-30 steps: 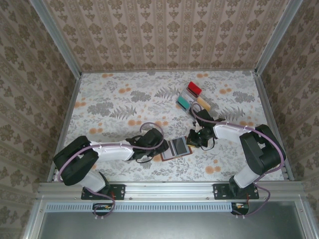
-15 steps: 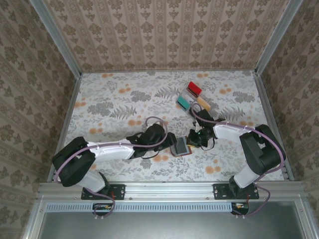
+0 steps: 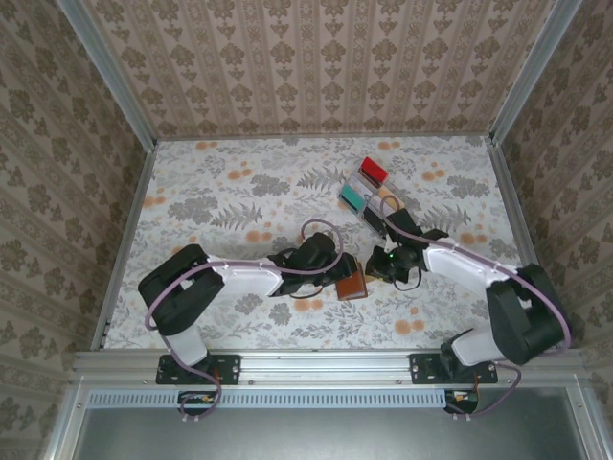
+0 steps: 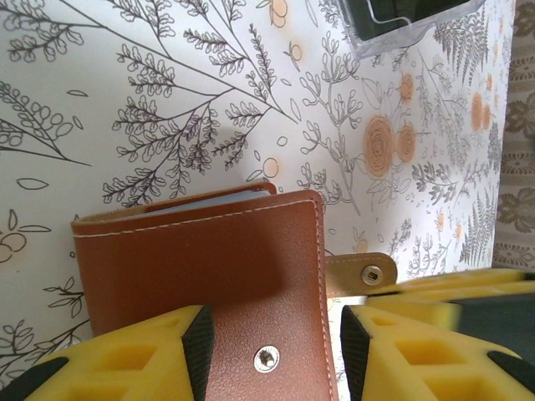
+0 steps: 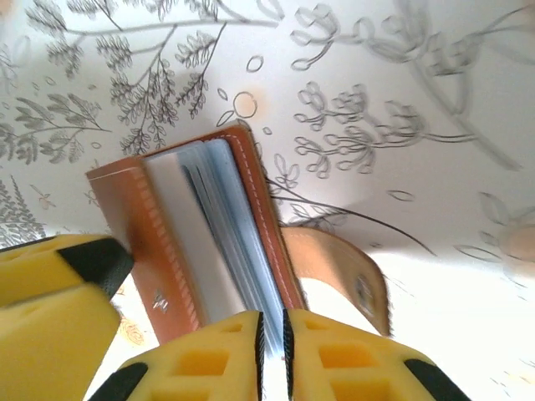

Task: Put the credit cards into the card holder
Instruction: Close the card holder at the center of the table.

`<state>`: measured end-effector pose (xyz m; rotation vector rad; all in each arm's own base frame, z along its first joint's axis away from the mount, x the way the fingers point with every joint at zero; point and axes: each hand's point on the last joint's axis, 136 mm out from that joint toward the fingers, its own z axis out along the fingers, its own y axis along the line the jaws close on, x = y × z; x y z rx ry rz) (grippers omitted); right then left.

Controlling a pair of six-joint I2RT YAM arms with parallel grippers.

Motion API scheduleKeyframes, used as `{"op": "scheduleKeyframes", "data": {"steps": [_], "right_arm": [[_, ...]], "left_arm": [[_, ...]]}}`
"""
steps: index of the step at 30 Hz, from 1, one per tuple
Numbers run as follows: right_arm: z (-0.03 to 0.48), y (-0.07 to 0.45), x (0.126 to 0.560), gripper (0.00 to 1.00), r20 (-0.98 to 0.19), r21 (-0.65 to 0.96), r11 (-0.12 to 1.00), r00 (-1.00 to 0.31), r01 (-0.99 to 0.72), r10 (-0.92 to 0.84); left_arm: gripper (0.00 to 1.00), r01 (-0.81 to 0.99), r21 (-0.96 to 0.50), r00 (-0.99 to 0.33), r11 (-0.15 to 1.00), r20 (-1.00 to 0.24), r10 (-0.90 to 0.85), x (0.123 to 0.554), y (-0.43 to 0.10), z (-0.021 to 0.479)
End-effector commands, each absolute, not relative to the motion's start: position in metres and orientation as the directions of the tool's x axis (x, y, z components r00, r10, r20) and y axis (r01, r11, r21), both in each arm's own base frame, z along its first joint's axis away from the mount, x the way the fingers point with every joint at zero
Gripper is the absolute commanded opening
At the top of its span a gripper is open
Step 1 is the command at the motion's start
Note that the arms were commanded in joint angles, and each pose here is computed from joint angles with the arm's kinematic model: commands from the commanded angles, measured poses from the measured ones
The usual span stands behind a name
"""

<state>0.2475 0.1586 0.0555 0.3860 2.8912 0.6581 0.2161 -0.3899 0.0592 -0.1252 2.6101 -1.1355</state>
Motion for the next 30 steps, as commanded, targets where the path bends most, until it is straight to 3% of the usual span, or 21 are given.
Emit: {"op": "scheduleKeyframes", "data": {"steps": [1, 5, 8, 13, 20, 25, 27, 30], "right_arm": [[0.075, 0.136, 0.245, 0.18, -0.147, 0.381, 0.893, -0.938, 0.24, 0.315], [0.097, 0.166, 0.251, 0.12, -0.162, 0.54, 0.832, -0.953, 0.132, 0.257], [0.096, 0.182, 0.253, 0.07, -0.112, 0.6, 0.789, -0.963, 0.13, 0.244], [0.084, 0.193, 0.255, 0.03, -0.069, 0.615, 0.777, -0.973, 0.134, 0.222], [0.036, 0.185, 0.247, 0.02, 0.032, 0.512, 0.836, -0.977, 0.199, 0.213], [0.001, 0.158, 0.228, 0.01, 0.072, 0.363, 0.897, -0.967, 0.254, 0.245], [-0.007, 0.156, 0.22, 0.0, 0.099, 0.358, 0.894, -0.963, 0.271, 0.252], [-0.011, 0.161, 0.213, 0.01, 0.114, 0.381, 0.878, -0.957, 0.291, 0.267]], "left_arm": [[0.48, 0.04, -0.731, -0.961, 0.681, -0.215, -0.175, 0.214, -0.397, 0.056], [0.46, 0.04, -0.728, -0.963, 0.685, -0.211, -0.167, 0.214, -0.401, 0.053], [0.39, 0.027, -0.732, -0.966, 0.681, -0.195, -0.171, 0.214, -0.403, 0.048], [0.33, -0.001, -0.721, -0.964, 0.692, -0.184, -0.193, 0.213, -0.397, 0.042], [0.32, 0.015, -0.731, -0.957, 0.683, -0.209, -0.202, 0.214, -0.393, 0.051], [0.42, 0.072, -0.737, -0.944, 0.672, -0.268, -0.192, 0.216, -0.391, 0.073], [0.52, 0.098, -0.714, -0.937, 0.693, -0.302, -0.178, 0.216, -0.384, 0.081], [0.55, 0.087, -0.651, -0.933, 0.754, -0.318, -0.167, 0.214, -0.365, 0.078]]}}
